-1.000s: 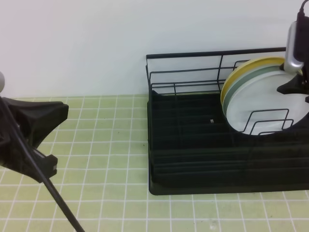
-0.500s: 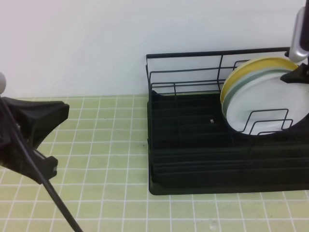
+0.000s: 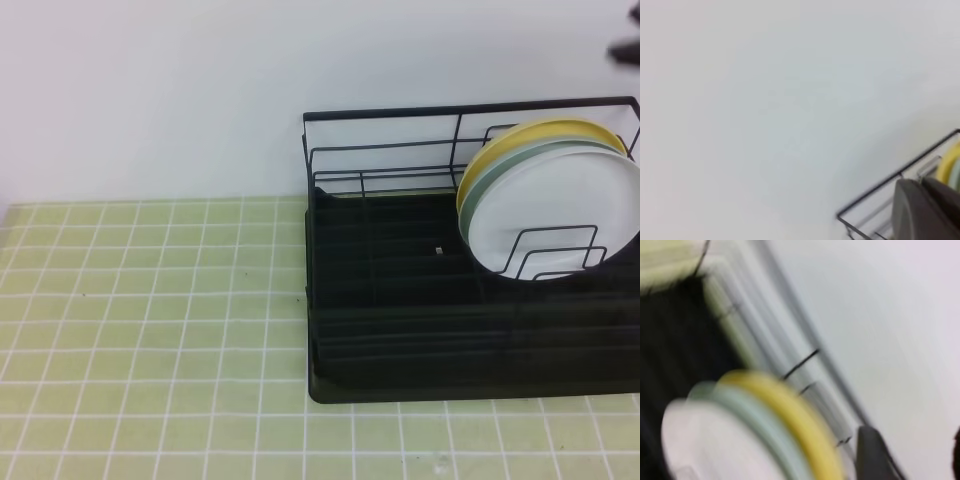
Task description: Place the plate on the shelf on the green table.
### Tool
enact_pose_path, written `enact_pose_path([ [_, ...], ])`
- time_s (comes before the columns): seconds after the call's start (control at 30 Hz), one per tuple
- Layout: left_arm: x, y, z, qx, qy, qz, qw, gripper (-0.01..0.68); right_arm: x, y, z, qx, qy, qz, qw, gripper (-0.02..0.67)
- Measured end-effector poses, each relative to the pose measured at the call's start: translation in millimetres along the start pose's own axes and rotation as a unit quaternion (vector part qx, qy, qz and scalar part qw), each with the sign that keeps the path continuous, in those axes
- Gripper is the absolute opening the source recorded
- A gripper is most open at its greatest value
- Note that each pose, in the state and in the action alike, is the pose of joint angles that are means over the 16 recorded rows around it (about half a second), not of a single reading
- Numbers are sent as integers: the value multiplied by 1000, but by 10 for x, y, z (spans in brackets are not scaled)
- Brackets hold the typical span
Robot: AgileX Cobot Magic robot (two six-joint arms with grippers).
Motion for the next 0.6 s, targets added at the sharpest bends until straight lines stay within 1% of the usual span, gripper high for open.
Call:
enact_pose_path([
  [0.1, -188, -4, 109, 21, -35, 10, 999, 0, -190, -135, 169, 53, -25, -33, 998, 225],
  [0.17, -304, -7, 136, 31, -54, 17, 998, 0, -333, -209, 290, 89, -45, -51, 994, 173],
  [0.33, -516, 1, 36, 40, -79, 32, 996, 0, -725, -315, 599, 158, -99, -76, 980, 64],
  [0.43, -601, 21, -102, 34, -87, 42, 995, 0, -978, -311, 785, 177, -129, -77, 973, 26],
  [0.6, -674, 57, -372, 20, -88, 55, 994, 0, -1427, -232, 1052, 176, -170, -77, 967, 9],
])
Point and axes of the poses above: a point on each arm's last joint axis where the gripper is mounted, x pointing out along that axis toward the gripper, y along the wrist's bending axis when the last joint is at zero, z = x × y, the point moved 10 cm from there along x, pointing out along that axis toward the gripper, and after that the axes turned 12 degrees about -x, right-handed, at the moved point
